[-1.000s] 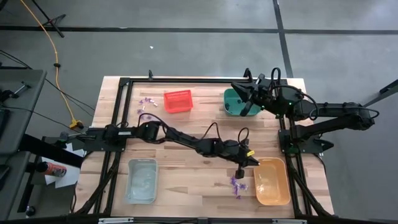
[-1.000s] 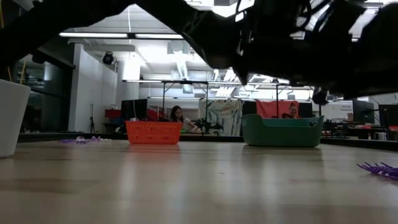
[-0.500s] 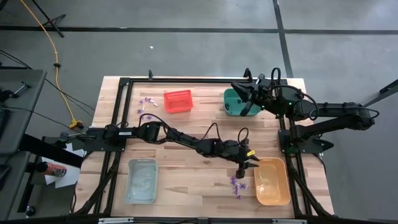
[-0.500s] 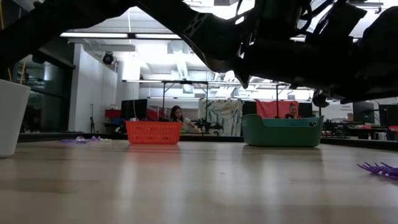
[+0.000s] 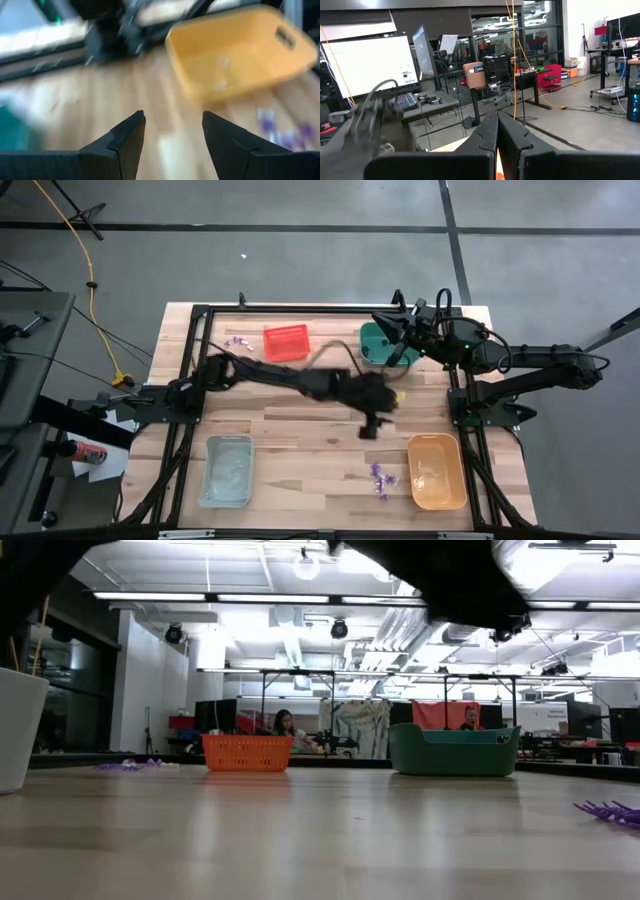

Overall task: Sort Halloween decoration
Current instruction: Put the white bone toy into the yellow bin

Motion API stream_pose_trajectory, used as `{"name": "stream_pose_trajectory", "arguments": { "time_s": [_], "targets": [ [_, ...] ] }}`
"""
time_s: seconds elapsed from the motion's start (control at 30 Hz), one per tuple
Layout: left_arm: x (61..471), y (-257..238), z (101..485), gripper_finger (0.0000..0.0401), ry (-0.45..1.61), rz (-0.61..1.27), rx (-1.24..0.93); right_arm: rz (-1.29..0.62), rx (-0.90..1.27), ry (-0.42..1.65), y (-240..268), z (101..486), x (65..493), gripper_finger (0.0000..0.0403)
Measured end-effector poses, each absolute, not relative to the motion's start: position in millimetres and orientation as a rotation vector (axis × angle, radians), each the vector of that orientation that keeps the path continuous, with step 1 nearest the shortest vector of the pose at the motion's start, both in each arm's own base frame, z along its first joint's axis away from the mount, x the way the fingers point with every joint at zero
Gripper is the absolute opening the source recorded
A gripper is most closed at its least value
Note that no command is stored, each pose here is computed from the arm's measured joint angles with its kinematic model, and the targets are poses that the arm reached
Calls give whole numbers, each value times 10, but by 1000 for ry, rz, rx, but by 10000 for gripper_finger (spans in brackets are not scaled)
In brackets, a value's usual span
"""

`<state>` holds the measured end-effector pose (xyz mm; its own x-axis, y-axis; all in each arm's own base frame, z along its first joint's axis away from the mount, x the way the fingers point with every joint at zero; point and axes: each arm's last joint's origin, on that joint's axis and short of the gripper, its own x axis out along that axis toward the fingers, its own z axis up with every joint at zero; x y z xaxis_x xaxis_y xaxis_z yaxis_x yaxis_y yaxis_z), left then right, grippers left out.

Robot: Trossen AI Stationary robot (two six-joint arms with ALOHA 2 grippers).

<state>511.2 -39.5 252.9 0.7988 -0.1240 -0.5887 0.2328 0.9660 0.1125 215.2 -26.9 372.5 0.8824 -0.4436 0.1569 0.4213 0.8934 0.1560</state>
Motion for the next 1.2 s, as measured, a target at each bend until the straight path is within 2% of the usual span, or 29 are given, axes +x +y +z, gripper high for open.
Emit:
{"name": "stream_pose_trajectory", "arguments": {
  "time_s": [0.2, 0.33, 0.53, 0.77, 1.0, 1.2],
  "targets": [
    [4506, 34, 2972, 177, 930, -34, 141, -455, 108, -222, -271, 3758, 2145, 0],
    [4072, 176, 3178, 168, 962, 55, 29, -451, 90, -216, -267, 3757, 2144, 0],
    [3353, -14, 3308, 158, 642, 139, -116, -425, 94, -173, -262, 3716, 2155, 0],
    [2538, -167, 3301, 156, 320, 218, -148, -297, 134, -157, -229, 3690, 2191, 0],
    [1989, -102, 3481, 156, 184, 219, -106, -289, 275, -146, -233, 3635, 2251, 0],
    [1764, -39, 3632, 156, 108, 230, -9, -292, 320, -117, -244, 3527, 2403, 0]
  ]
}}
